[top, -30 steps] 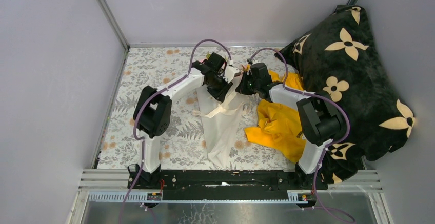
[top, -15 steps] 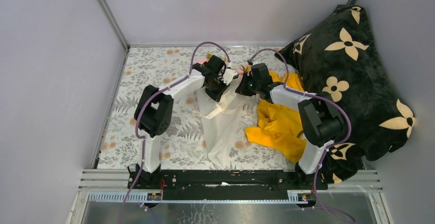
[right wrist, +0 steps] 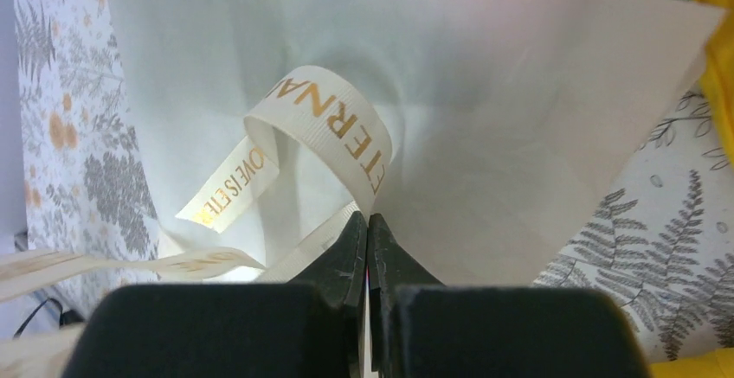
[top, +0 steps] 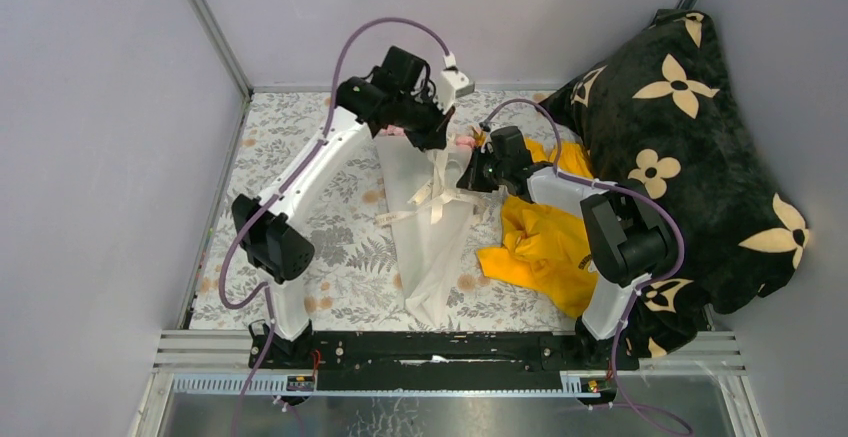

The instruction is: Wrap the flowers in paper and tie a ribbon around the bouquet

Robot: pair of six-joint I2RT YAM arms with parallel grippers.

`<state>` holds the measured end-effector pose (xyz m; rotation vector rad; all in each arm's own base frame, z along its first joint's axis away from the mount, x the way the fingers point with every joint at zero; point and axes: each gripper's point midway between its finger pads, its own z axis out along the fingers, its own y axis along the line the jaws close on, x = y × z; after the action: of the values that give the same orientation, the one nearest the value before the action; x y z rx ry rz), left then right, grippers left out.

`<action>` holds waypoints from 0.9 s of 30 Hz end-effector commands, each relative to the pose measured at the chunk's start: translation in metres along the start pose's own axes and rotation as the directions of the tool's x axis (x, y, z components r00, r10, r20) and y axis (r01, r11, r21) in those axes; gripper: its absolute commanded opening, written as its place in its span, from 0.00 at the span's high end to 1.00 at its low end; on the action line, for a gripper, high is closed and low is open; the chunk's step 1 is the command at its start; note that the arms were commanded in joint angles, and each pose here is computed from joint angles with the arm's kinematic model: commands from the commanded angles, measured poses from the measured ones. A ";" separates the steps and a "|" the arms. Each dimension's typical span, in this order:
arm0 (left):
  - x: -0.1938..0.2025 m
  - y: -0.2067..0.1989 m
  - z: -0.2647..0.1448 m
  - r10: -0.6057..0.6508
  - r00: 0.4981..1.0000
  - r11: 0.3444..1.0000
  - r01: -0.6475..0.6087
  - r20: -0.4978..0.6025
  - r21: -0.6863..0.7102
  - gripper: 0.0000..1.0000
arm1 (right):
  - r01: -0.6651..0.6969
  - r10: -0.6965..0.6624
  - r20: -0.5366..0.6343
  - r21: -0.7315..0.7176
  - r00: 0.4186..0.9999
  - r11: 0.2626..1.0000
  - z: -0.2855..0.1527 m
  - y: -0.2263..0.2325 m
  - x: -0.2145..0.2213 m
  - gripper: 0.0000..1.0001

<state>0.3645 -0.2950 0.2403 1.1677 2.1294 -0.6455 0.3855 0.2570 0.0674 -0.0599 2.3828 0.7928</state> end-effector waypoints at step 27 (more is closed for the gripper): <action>0.097 -0.013 -0.010 0.353 0.932 0.919 -0.328 -0.086 0.218 0.38 | 0.020 -0.087 -0.269 -0.243 0.959 0.970 -0.018 0.031 0.051 1.00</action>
<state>0.3870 -0.1752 0.1700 1.1647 2.2336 -0.4092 0.3212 0.2746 0.0554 -0.3448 2.5381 1.0709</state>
